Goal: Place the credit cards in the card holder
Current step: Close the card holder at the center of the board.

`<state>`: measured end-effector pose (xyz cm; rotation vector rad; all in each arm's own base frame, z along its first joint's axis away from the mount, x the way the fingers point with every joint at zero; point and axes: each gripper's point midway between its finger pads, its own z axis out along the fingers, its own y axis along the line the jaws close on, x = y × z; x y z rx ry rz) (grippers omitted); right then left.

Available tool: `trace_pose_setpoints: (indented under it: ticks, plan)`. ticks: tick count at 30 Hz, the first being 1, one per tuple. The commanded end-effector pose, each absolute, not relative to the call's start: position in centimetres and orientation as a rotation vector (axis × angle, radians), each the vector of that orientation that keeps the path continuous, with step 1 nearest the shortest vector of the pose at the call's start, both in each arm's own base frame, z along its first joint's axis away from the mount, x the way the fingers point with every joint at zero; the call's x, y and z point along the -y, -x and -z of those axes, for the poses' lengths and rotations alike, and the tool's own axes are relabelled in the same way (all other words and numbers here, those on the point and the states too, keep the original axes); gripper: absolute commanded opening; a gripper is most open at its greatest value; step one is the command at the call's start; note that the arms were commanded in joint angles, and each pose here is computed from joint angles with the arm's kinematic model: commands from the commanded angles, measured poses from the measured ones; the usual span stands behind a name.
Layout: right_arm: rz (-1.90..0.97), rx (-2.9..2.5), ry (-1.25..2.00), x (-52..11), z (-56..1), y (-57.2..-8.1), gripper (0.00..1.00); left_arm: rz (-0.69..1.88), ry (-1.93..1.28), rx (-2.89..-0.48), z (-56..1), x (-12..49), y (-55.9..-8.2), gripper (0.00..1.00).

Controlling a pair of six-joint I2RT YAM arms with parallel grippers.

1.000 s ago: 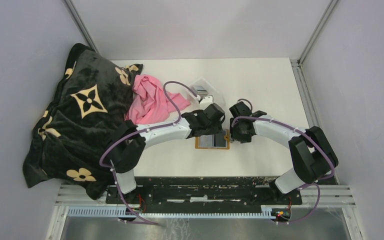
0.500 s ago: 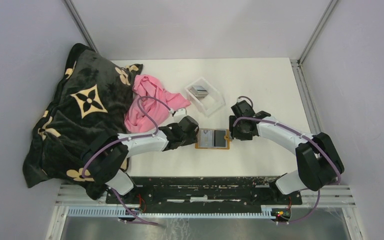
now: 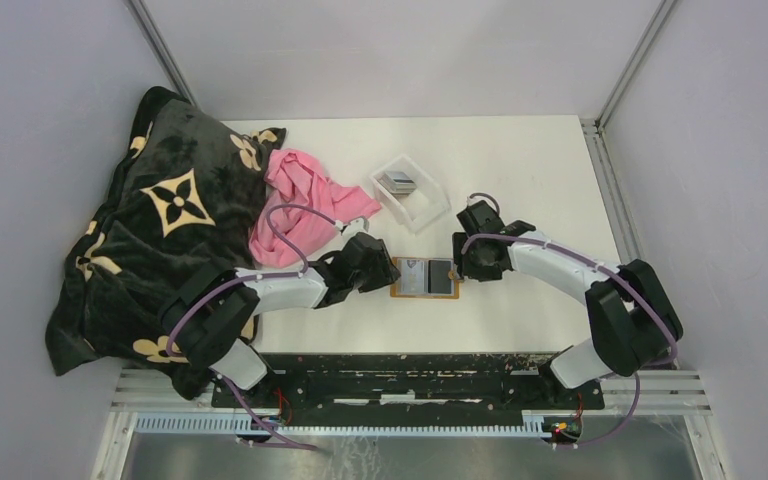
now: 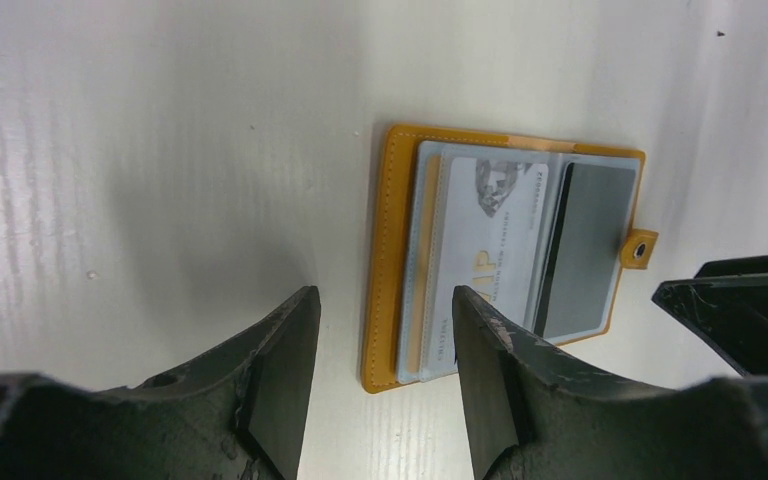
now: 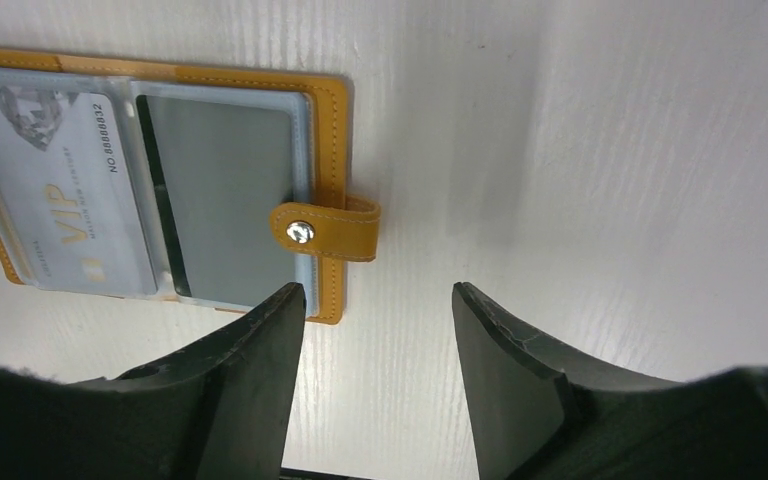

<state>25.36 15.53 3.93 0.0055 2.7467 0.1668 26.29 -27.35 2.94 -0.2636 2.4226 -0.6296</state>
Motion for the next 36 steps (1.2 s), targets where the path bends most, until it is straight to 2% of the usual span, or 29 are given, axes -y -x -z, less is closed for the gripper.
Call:
trace_pose_setpoints:
  ticks: [1,14,27,36]
  plan:
    - [-0.185,-2.693,0.025,-17.0,-5.4,-27.2,0.63,0.782,0.282,-2.388,-3.7,29.3,-26.4,0.59]
    - [-0.099,-2.721,0.051,-18.2,-4.6,-29.0,0.64,0.875,0.243,-2.400,-3.3,30.4,-25.7,0.59]
    - [0.139,-2.729,0.072,-15.8,-3.3,-29.4,0.64,0.885,0.243,-2.398,-3.1,30.5,-25.7,0.59]
    - [0.211,-2.706,0.075,-14.6,-3.5,-29.3,0.46,0.880,0.249,-2.401,-2.8,30.4,-25.6,0.59]
